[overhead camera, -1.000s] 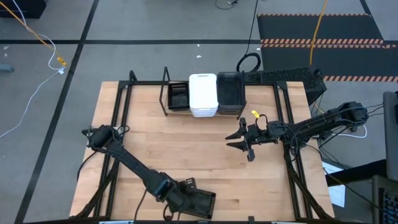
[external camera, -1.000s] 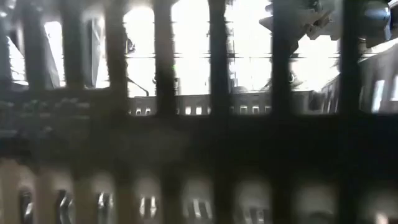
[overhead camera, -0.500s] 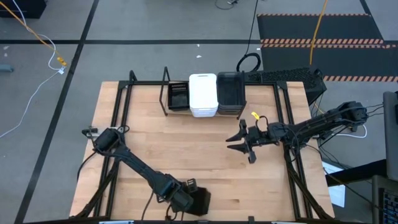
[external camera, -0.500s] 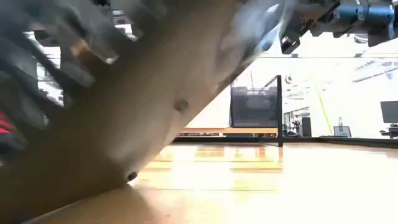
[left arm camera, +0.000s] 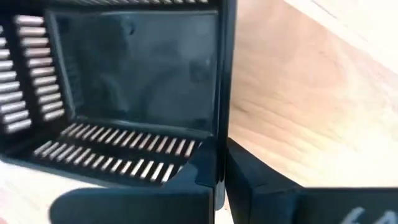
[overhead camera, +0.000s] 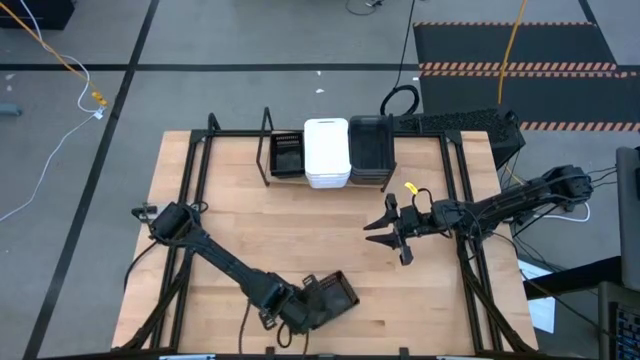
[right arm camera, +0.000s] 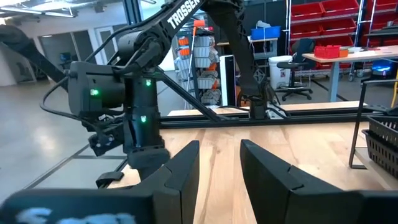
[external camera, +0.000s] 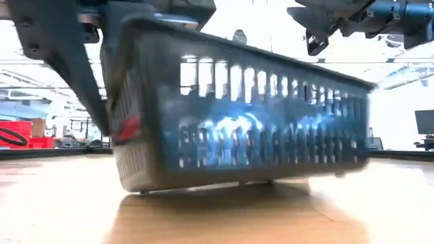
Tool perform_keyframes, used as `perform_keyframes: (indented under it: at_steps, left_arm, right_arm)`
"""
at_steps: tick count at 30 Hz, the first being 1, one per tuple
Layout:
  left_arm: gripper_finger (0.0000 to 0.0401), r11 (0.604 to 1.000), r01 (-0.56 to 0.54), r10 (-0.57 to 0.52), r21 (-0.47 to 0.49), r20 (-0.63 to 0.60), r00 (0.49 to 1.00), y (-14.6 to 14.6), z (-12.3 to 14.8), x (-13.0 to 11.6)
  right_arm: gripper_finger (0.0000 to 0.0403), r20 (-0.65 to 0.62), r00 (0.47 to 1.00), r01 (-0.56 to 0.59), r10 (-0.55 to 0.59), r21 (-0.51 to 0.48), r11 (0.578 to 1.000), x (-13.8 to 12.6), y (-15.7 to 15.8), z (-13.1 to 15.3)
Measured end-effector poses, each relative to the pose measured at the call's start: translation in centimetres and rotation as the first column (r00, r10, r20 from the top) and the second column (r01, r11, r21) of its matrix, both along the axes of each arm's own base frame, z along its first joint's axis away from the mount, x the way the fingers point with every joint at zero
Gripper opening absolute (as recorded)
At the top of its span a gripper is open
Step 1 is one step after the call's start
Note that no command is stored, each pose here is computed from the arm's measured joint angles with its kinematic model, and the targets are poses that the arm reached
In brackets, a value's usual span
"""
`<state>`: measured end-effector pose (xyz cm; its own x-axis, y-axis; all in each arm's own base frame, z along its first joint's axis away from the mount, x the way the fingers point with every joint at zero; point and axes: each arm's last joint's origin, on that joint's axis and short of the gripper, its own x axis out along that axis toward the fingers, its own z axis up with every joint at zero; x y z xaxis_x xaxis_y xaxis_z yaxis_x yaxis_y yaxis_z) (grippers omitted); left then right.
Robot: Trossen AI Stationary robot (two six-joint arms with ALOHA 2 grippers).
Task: Stack baskets on shelf by color
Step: Stack the black bin into the black bin on the shelf
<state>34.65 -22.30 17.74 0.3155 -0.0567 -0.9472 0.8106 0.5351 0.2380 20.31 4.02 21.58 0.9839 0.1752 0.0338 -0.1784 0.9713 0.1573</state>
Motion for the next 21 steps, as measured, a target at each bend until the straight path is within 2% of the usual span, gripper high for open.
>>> perform_keyframes:
  at_steps: [3, 6, 10, 14, 18, 21]
  left_arm:
    - [0.0016, 0.99, -0.135, 0.135, -0.039, -0.003, 0.991, 0.7, 0.4, 0.3]
    - [0.0017, 0.96, -0.272, 0.275, -0.072, 0.037, 0.961, 1.7, 2.2, 0.3]
    - [0.0008, 0.887, -0.432, 0.453, -0.166, 0.118, 0.884, 3.8, 6.8, -0.6]
    - [0.0016, 0.825, -0.513, 0.554, -0.239, 0.157, 0.817, 7.5, 12.8, -3.3]
    - [0.002, 0.734, -0.621, 0.678, -0.273, 0.239, 0.696, 12.4, 17.8, -7.1]
    - [0.0008, 0.656, -0.711, 0.753, -0.253, 0.295, 0.589, 16.5, 20.2, -9.9]
  right_arm:
    - [0.0109, -0.001, 1.0, 0.0, 0.0, 0.005, 1.0, 0.0, 0.0, 0.0]
    - [0.0109, 0.004, 1.0, 0.0, 0.0, 0.007, 1.0, 0.0, 0.0, 0.0]
    - [0.0109, 0.003, 1.0, 0.001, -0.001, 0.007, 1.0, 0.0, 0.0, 0.0]
    - [0.0109, -0.001, 1.0, 0.001, -0.001, 0.001, 1.0, 0.0, 0.0, 0.0]
    - [0.0109, -0.006, 1.0, 0.001, -0.002, -0.013, 1.0, 0.0, 0.0, -0.1]
    - [0.0109, -0.007, 1.0, 0.002, -0.002, -0.014, 1.0, 0.0, 0.0, -0.1]
